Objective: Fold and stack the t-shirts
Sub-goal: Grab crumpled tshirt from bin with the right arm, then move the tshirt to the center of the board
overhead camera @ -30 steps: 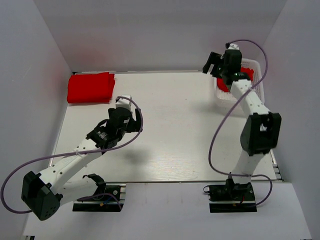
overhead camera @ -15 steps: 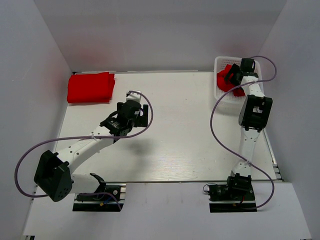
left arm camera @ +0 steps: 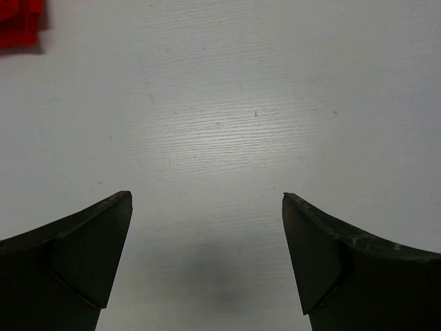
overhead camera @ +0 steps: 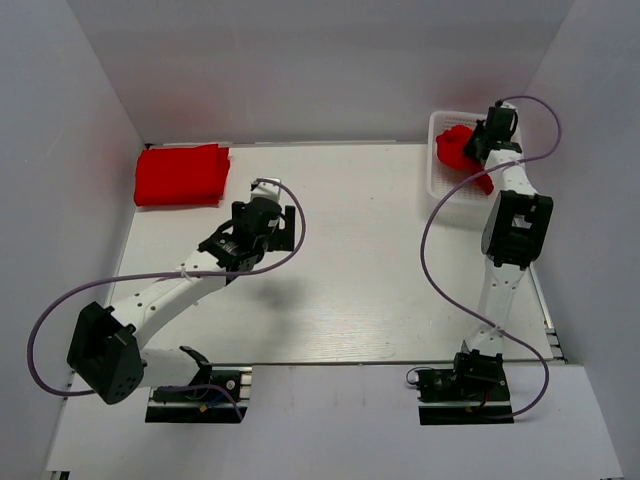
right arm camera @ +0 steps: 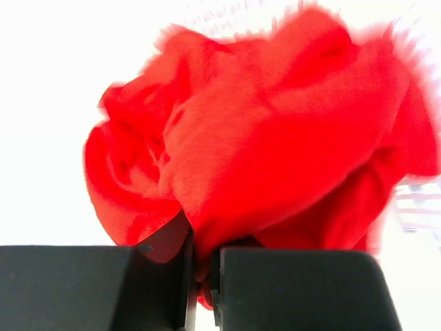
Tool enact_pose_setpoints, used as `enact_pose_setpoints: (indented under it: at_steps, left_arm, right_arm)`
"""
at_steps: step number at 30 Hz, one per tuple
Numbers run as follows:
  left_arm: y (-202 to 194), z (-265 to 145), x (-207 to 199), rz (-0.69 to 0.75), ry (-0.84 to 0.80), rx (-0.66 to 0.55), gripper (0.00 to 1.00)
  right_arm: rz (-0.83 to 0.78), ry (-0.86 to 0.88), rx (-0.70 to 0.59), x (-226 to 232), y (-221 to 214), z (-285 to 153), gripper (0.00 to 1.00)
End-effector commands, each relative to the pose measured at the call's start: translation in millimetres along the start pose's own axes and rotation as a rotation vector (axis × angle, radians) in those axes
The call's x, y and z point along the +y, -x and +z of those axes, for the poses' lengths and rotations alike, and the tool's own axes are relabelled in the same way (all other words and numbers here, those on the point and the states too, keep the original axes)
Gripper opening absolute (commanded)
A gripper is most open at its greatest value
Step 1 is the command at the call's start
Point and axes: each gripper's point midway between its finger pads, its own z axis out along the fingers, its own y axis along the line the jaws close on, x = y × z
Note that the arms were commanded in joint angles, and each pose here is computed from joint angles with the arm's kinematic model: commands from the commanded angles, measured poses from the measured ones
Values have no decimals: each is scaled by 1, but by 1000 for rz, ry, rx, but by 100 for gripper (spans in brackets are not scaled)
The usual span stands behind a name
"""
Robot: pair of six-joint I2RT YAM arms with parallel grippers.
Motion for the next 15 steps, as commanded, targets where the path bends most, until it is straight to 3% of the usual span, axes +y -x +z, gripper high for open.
enact_pose_setpoints:
  at_steps: [1, 7, 8, 10, 15]
  left_arm:
    - [16, -21, 5, -48, -13, -41, 100]
    - [2, -43, 25, -129, 36, -25, 100]
    - [-3, -45, 27, -134, 41, -13, 100]
    - [-10, -53, 36, -161, 70, 0, 100]
    - [-24, -62, 50, -239, 129, 13, 100]
  right_arm:
    - [-126, 76, -330, 44, 138, -113, 0]
    - [-286, 275, -330, 91, 155, -221, 0]
    - [-329, 390, -353, 120, 158, -255, 0]
    - [-383, 465, -329, 137, 151, -280, 0]
    - [-494, 880, -243, 210, 106, -359, 0]
